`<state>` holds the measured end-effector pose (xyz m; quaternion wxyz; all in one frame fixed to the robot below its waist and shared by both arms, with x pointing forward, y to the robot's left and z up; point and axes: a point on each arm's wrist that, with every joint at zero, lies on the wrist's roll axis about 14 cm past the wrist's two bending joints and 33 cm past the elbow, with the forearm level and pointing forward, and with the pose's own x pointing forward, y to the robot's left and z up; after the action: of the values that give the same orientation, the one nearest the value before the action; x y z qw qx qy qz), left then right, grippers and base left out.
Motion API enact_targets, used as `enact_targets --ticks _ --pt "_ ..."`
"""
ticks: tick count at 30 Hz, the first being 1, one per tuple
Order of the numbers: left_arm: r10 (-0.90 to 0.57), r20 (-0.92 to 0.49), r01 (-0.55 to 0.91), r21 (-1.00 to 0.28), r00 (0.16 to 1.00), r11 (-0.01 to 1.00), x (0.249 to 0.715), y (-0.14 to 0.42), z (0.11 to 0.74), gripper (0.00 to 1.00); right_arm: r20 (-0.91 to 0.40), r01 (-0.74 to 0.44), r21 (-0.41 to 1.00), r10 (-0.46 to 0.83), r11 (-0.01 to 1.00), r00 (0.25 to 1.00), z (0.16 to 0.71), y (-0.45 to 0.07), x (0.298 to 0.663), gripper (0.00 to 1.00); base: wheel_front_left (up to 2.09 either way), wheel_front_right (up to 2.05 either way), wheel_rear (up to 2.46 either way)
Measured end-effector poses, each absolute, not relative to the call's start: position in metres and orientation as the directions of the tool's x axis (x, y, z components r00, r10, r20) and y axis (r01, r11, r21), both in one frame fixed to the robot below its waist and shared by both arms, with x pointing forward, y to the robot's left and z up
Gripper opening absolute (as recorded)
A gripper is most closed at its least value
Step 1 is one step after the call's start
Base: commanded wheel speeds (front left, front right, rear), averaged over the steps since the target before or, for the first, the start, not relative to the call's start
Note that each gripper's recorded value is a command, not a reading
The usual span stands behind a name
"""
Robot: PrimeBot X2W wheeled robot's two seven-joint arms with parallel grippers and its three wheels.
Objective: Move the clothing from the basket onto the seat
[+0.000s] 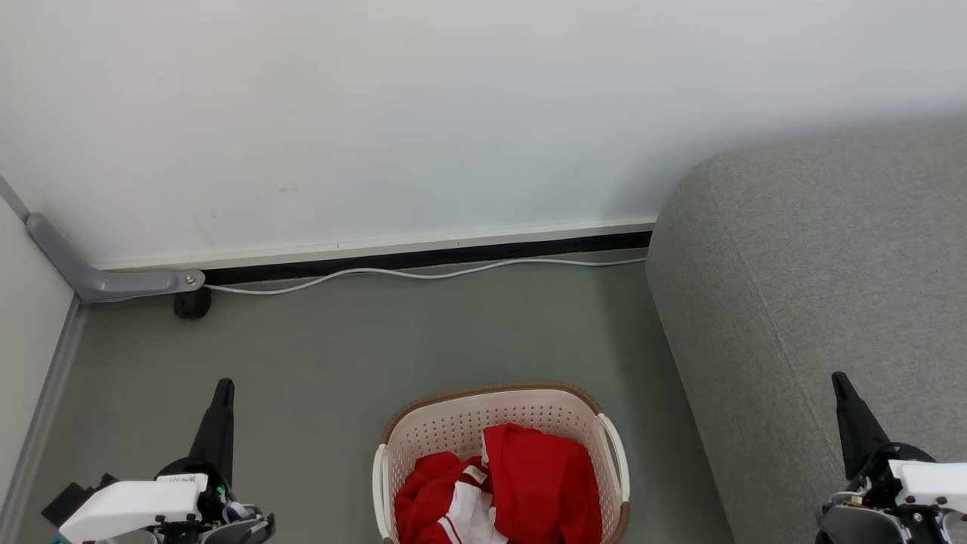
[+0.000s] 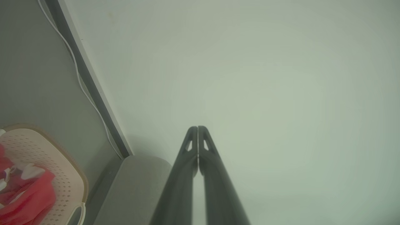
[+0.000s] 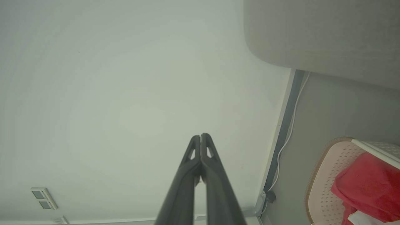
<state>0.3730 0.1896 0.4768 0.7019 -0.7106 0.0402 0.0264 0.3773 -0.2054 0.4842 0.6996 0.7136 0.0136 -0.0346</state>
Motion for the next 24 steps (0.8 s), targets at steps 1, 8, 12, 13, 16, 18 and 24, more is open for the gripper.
enact_targets --ticks 1,8,12,13,16,18,24 --pt "-0.020 -0.094 -0.094 -0.995 0.995 -0.011 0.3730 0.1896 0.4767 0.00 -0.068 0.068 0.997 -0.029 -0.021 0.997 0.4842 -0.2054 0.3773 0.00 0.00 0.00 0.00" --pt "-0.020 -0.094 -0.094 -0.995 0.995 -0.011 0.3730 0.1896 0.4768 0.00 -0.068 0.068 0.997 -0.029 -0.021 0.997 0.4842 -0.2054 0.3773 0.00 0.00 0.00 0.00" --pt "-0.020 -0.094 -0.094 -0.995 0.995 -0.011 0.3730 0.1896 0.4767 0.00 -0.068 0.068 0.997 -0.029 -0.021 0.997 0.4842 -0.2054 0.3773 0.00 0.00 0.00 0.00" --pt "-0.020 -0.094 -0.094 -0.995 0.995 -0.011 0.3730 0.1896 0.4768 0.00 -0.068 0.068 0.997 -0.029 -0.021 0.997 0.4842 -0.2054 0.3773 0.00 0.00 0.00 0.00" --pt "-0.020 -0.094 -0.094 -0.995 0.995 -0.011 0.3730 0.1896 0.4768 0.00 -0.068 0.068 0.997 -0.029 -0.021 0.997 0.4842 -0.2054 0.3773 0.00 0.00 0.00 0.00" --pt "-0.020 -0.094 -0.094 -0.995 0.995 -0.011 0.3730 0.1896 0.4768 0.00 -0.068 0.068 0.997 -0.029 -0.021 0.997 0.4842 -0.2054 0.3773 0.00 0.00 0.00 0.00" --pt "-0.020 -0.094 -0.094 -0.995 0.995 -0.011 0.3730 0.1896 0.4768 0.00 -0.068 0.068 0.997 -0.029 -0.021 0.997 0.4842 -0.2054 0.3773 0.00 0.00 0.00 0.00"
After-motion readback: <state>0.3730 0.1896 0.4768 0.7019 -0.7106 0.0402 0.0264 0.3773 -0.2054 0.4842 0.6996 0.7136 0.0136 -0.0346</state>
